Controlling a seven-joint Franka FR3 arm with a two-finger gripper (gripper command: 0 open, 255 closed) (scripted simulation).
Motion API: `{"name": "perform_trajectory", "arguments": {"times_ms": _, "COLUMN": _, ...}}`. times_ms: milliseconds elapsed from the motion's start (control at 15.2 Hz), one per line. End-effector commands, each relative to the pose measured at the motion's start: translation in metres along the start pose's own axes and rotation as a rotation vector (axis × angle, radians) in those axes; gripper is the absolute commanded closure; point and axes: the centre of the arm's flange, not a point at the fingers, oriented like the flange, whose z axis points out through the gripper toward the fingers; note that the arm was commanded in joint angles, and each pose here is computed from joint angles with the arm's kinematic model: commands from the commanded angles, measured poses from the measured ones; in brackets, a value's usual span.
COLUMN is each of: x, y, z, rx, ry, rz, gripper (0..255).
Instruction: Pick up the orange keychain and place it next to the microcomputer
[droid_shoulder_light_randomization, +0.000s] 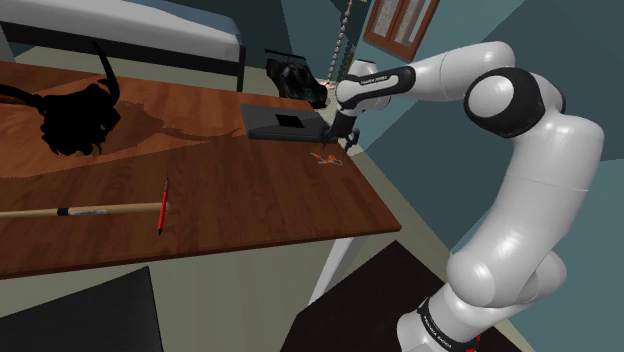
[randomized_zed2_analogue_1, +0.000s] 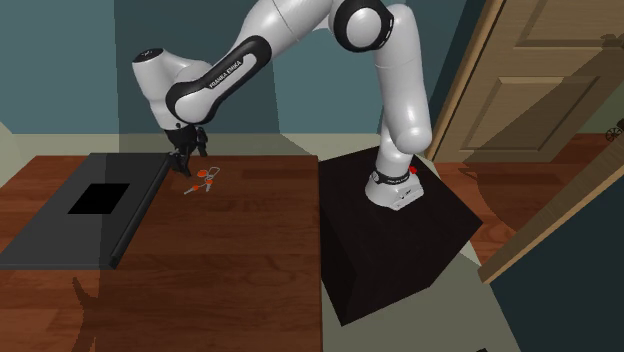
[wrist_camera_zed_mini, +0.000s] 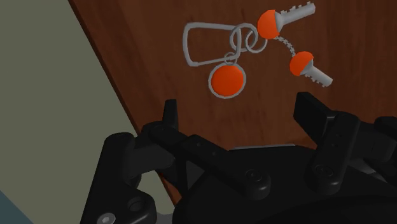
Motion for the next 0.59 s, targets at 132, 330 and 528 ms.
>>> {"name": "perform_trajectory", "arguments": {"times_ms": 132, "x": 0.001, "y": 0.002, "z": -0.035, "rx": 0.0, "ry": 0.0, "rz": 0.0, "gripper": 0}}
{"name": "perform_trajectory", "arguments": {"times_ms": 330, "x": 0.001, "y": 0.002, "z": -0.035, "rx": 0.0, "ry": 0.0, "rz": 0.0, "gripper": 0}}
{"name": "perform_trajectory", "arguments": {"times_ms": 528, "x": 0.001, "y": 0.002, "z": -0.035, "rx": 0.0, "ry": 0.0, "rz": 0.0, "gripper": 0}}
